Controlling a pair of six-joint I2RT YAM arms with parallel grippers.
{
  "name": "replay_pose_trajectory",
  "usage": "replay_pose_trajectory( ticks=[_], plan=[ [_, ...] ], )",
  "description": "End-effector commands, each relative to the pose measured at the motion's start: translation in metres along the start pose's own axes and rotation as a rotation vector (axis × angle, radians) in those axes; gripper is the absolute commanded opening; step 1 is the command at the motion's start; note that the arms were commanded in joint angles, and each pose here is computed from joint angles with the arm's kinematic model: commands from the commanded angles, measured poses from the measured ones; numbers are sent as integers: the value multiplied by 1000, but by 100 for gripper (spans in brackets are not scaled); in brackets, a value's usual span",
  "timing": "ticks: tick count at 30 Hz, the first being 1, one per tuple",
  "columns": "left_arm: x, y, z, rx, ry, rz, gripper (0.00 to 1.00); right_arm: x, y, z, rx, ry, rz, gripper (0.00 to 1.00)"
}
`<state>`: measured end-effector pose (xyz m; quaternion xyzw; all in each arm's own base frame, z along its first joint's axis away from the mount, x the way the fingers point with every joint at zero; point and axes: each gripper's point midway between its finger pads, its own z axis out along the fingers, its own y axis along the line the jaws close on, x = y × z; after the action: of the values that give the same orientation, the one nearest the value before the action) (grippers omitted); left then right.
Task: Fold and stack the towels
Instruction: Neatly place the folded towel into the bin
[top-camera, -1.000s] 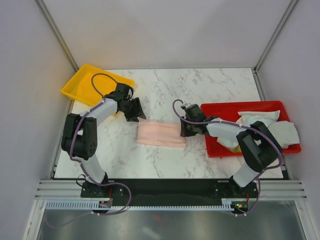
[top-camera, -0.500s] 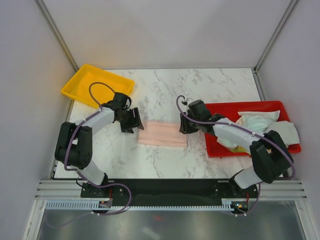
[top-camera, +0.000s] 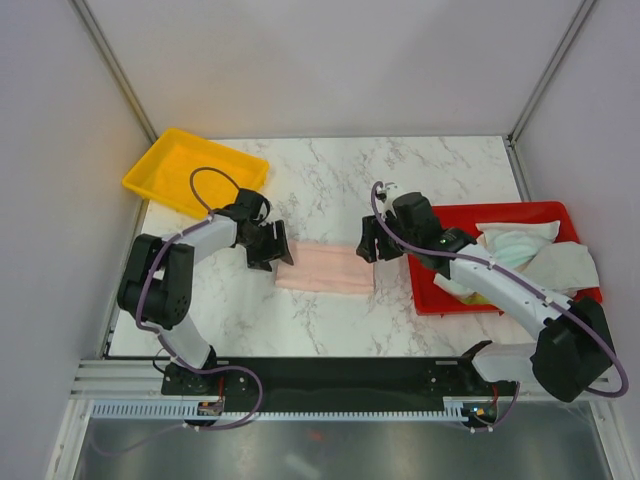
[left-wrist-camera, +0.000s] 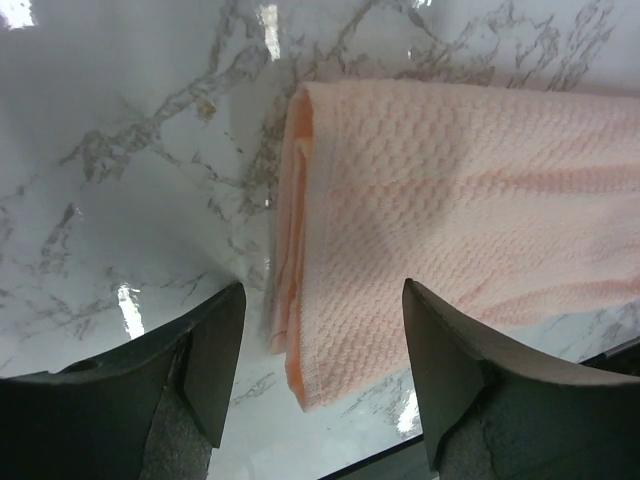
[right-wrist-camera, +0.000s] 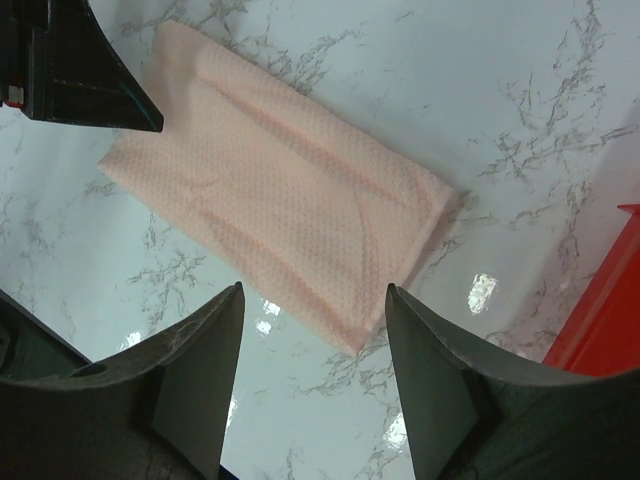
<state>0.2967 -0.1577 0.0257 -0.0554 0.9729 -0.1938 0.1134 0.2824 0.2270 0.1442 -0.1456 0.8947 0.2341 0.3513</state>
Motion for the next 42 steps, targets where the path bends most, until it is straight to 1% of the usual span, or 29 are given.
replay_pose_trajectory(
  ticks=[1,4,11,14,15,17,18,20,21,22,24,26,27,29,30,32,33,34,35,37,38,39,41,42],
  plan=[
    [8,-7,5,36,6,64,72,-18,4,-17,-7,-53,-34,67],
    [11,-5,8,40,13,62,71,-19,4,-19,-5,-50,-49,67],
    [17,6,23,2,36,44,61,-15,4,-23,-8,-52,-56,66],
    [15,1,27,5,39,46,54,-13,2,-22,-3,-49,-57,66],
    [15,-1,28,13,47,42,44,-13,2,-22,-3,-49,-58,66],
    [14,-10,28,46,56,43,35,-13,2,-22,-3,-49,-58,66],
    [13,-13,28,53,54,48,26,-13,2,-22,-3,-51,-56,66],
    [13,-20,27,66,56,61,15,-13,1,-22,3,-51,-55,66],
    [14,-23,25,70,60,62,5,-13,1,-22,3,-53,-56,66],
    [11,-27,22,74,52,66,2,-11,0,-22,4,-50,-54,66],
    [7,-27,13,56,42,79,2,-10,0,-23,5,-50,-54,66],
    [-5,-31,0,34,11,104,2,-9,-1,-25,11,-57,-50,66],
    [-14,-26,-7,-8,-24,133,2,-10,-1,-26,12,-63,-49,66],
    [-28,-25,-27,-68,-55,160,2,-12,0,-30,8,-75,-44,66],
    [-36,-16,-33,-133,-76,190,2,-11,0,-30,6,-78,-43,66],
    [-47,-11,-49,-209,-75,231,2,-13,1,-33,6,-87,-40,66],
    [-54,-2,-54,-275,-91,239,2,-13,2,-34,3,-88,-35,66],
    [-66,-3,-62,-295,-114,250,2,-13,2,-34,0,-89,-33,66],
    [-65,5,-64,-335,-90,253,2,-12,2,-35,-2,-90,-31,66],
    [-83,15,-74,-410,-121,278,2,-11,5,-35,-18,-85,-26,66],
    [-86,22,-76,-443,-114,298,2,-12,6,-35,-21,-85,-26,66],
    [-95,29,-83,-498,-141,307,2,-11,7,-35,-24,-84,-25,66],
    [-114,30,-97,-545,-191,336,2,-12,6,-37,-20,-92,-31,66],
    [-123,37,-104,-604,-215,342,2,-12,5,-37,-14,-94,-33,66]
  ],
)
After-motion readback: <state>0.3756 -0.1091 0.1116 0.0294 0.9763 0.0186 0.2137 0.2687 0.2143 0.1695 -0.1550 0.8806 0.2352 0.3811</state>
